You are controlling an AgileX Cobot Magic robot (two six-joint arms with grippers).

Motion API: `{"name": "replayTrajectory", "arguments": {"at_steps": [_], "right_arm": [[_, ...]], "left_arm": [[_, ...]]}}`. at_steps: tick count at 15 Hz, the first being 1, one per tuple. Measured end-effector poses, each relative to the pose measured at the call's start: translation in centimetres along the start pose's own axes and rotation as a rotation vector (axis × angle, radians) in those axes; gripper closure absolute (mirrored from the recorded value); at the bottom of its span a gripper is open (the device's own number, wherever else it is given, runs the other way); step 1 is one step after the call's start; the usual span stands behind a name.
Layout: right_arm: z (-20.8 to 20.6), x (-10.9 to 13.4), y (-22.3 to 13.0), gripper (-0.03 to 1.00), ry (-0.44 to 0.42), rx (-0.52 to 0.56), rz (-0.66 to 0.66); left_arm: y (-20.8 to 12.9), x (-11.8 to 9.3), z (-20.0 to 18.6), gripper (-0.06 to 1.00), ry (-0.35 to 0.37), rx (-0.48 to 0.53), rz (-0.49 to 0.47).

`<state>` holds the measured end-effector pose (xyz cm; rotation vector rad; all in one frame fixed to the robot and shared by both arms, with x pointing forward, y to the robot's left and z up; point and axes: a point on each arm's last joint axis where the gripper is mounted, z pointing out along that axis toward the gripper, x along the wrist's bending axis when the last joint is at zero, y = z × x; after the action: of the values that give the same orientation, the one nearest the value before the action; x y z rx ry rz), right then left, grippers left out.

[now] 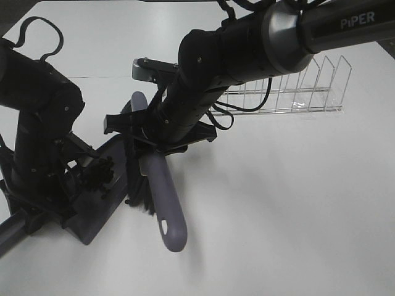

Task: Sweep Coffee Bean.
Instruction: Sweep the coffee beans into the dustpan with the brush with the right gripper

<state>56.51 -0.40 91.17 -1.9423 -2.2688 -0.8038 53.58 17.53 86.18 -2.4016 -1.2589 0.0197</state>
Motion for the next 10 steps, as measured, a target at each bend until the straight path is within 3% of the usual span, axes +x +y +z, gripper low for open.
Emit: {"name": "replayTrajectory", "arguments": {"at_steps": [6, 10], "right_arm": [[0.5, 0.5, 1.0, 0.65, 0.121, -0.073, 0.189], [-3.6, -1.5, 3.5, 0.65, 0.120, -0.072, 0.055]], "left_arm": [[0.0, -0.1, 0.0, 0.59, -0.016, 0.003, -0.009], [0.0, -0.2, 0.0, 0.59, -0.019, 0.003, -0.010]]}}
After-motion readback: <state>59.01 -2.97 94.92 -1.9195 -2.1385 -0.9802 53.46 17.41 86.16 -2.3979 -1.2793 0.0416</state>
